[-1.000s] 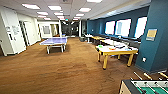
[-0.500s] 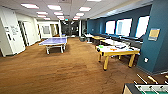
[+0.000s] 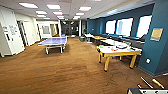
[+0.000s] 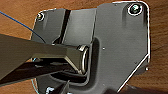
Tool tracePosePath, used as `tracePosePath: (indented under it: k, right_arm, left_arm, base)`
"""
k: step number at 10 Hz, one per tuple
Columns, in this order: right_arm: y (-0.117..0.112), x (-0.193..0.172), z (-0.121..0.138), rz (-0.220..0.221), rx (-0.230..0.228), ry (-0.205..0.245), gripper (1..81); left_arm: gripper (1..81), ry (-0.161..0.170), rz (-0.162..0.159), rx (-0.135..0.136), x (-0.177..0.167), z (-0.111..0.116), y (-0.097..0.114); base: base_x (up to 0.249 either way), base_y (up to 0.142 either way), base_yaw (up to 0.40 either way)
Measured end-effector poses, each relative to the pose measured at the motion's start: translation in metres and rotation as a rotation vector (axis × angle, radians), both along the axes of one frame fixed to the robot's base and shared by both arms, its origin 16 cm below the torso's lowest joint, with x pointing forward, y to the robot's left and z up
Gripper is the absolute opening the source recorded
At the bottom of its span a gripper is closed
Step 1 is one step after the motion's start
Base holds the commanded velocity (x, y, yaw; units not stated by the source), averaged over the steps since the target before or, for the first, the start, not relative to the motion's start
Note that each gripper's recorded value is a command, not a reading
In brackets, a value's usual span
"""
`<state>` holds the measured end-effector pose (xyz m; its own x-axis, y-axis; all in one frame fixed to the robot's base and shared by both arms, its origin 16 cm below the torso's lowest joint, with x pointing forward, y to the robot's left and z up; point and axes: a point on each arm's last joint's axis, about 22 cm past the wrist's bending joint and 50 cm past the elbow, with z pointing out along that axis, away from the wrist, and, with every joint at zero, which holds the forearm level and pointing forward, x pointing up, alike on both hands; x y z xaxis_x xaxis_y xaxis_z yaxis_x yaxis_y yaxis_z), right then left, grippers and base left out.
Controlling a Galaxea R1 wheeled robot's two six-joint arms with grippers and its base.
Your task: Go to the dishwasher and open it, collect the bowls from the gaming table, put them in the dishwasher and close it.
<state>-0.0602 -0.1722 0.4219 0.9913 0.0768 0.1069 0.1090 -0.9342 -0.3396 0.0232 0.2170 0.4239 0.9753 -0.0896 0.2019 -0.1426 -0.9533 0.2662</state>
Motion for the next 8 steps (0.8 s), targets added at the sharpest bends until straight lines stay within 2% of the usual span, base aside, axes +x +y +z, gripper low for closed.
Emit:
tracePosePath:
  k: [8]
  right_arm:
    - [0.0024, -0.0026, 0.0001, 0.000, 0.003, 0.003, 81.1]
  left_arm:
    - [81.1, 0.001, 0.000, 0.000, -0.0003, 0.0000, -0.0003]
  base:
    - [0.150, 0.000, 0.000]
